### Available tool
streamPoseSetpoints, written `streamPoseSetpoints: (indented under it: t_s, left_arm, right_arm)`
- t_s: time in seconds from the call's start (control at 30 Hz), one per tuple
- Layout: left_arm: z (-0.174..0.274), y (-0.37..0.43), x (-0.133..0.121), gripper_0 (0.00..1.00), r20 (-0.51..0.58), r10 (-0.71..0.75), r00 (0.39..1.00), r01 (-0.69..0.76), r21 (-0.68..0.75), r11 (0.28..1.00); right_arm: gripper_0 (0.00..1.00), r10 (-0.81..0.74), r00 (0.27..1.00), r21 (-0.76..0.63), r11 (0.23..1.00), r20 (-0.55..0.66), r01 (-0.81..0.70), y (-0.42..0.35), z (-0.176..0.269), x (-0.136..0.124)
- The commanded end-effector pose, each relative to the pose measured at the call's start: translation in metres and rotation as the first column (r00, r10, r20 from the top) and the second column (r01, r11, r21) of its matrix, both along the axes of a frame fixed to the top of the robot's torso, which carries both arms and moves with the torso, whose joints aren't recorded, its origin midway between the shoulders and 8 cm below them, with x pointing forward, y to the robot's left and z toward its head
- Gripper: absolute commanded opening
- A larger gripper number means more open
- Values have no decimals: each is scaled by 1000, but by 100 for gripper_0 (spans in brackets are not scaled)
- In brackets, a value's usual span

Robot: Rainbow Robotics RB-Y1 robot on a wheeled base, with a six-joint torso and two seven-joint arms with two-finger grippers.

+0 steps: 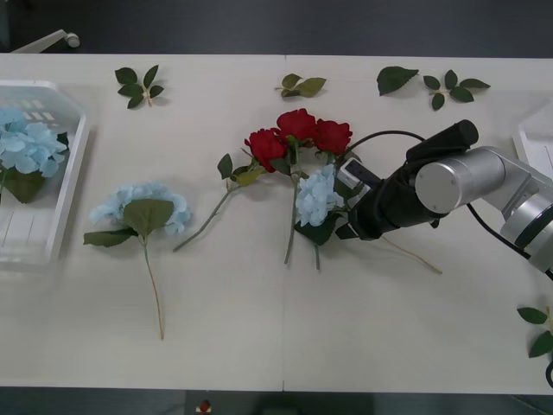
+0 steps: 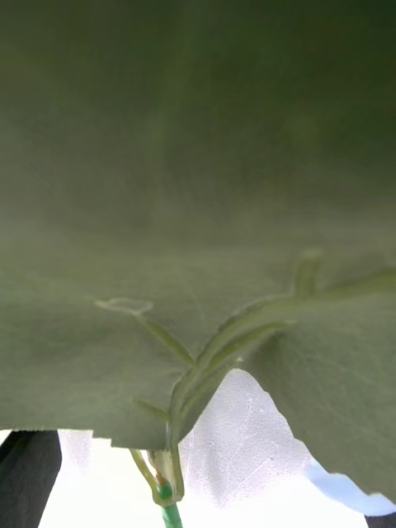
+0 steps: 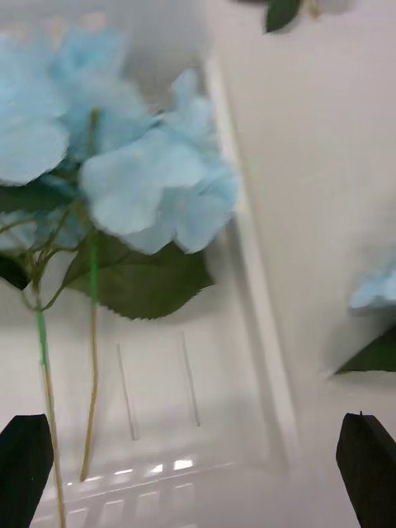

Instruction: Put the red flowers into the right box and the blue flowers into the left box

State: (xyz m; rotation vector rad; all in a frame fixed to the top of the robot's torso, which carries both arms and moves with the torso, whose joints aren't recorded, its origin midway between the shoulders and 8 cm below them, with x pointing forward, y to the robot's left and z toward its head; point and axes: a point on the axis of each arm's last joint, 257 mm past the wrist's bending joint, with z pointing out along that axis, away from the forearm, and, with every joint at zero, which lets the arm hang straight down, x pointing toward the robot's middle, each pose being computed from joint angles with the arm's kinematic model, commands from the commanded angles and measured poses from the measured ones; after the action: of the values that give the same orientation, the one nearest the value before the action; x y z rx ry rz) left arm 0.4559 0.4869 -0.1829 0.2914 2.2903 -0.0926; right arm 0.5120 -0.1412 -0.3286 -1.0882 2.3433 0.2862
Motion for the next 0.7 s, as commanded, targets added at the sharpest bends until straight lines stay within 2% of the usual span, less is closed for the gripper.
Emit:
streamPoseSetpoints:
  t_s: [0.03,0.13,0.27,0.47,0.7]
  left_arm:
    - [24,-64,5,100,-2,-107,994,106,-88,990]
    - [8,-104,3,100,-53,-124,991,113,-181,977]
    - [-21,-142,2,100,-102,-129,986,102,-238,966]
    - [-56,-182,0,100,-133,-139,981,106,-224,969]
    - [-80,-212,-3,100,-130,-116,985,98,-137,986]
  right_arm:
    - [0,-21,1000,35,999,3,21,9,14,6]
    - [0,-23,1000,37,999,1,23,10,14,6]
    - [0,-26,1000,36,999,2,26,8,14,7]
    - [0,-28,1000,41,999,2,28,2,20,6]
    - [0,-37,999,89,995,-20,38,-13,41,0]
